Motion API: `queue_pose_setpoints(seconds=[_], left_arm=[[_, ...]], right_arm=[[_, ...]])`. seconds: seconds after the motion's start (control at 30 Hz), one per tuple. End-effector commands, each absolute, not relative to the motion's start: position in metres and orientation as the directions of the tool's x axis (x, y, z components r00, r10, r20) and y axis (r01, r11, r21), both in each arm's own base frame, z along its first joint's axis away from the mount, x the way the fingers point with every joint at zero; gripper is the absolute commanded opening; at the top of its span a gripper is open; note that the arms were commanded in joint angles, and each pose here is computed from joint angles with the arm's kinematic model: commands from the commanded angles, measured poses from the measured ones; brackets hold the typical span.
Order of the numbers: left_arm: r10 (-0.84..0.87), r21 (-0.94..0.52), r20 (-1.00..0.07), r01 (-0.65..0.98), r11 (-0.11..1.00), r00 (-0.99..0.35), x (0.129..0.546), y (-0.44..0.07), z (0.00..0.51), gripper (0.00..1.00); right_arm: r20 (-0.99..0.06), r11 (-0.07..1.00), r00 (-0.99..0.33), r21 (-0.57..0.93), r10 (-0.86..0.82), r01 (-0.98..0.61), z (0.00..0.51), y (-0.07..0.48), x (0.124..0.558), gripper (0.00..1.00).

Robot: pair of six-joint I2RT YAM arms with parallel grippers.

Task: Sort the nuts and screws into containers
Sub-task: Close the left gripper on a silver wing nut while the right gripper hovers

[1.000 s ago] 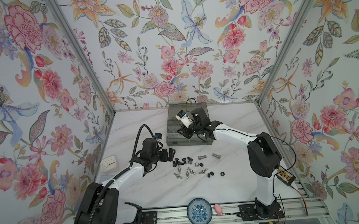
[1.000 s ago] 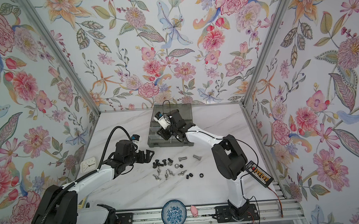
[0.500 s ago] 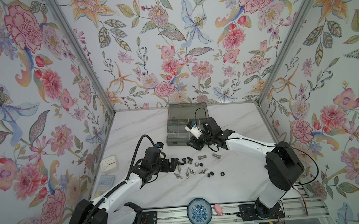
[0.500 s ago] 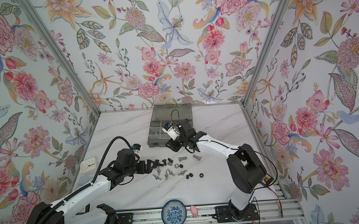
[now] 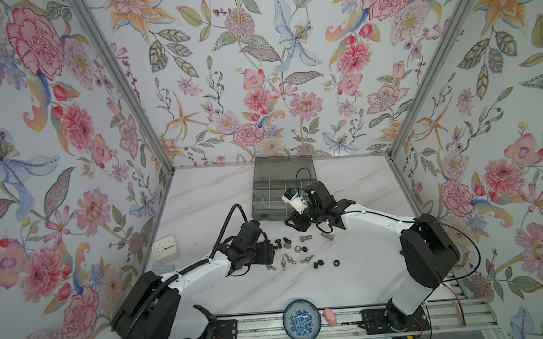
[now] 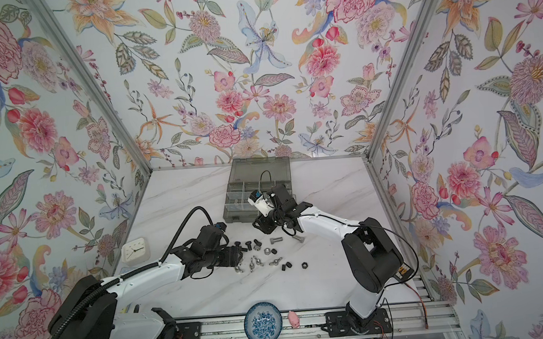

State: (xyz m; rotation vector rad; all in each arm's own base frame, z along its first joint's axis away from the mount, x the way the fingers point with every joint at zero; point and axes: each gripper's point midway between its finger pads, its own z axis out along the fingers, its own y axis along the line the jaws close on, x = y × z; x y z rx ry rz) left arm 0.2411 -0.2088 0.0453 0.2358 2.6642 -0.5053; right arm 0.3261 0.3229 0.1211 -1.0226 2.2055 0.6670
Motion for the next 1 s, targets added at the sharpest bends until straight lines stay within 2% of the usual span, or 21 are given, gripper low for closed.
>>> queue_pose_setpoints(seconds=[0.0,0.57,0.97], left_arm=[[0.109,-0.273,-0.411,0.236,0.932,-0.905,0.244,-0.215,0.042,0.78],[0.139,-0.255,-0.396,0.254,0.933,-0.908,0.243,-0.225,0.041,0.53],[0.153,-0.262,-0.382,0.266,0.928,-0.911,0.244,-0.233,0.037,0.46]], right_arm=[[-0.691,0.581,-0.531,0.195,-0.490,-0.790,0.118,0.320,0.319,0.45],[-0.675,0.598,-0.550,0.197,-0.492,-0.777,0.109,0.314,0.317,0.46],[-0.667,0.603,-0.557,0.198,-0.495,-0.773,0.105,0.312,0.316,0.46]])
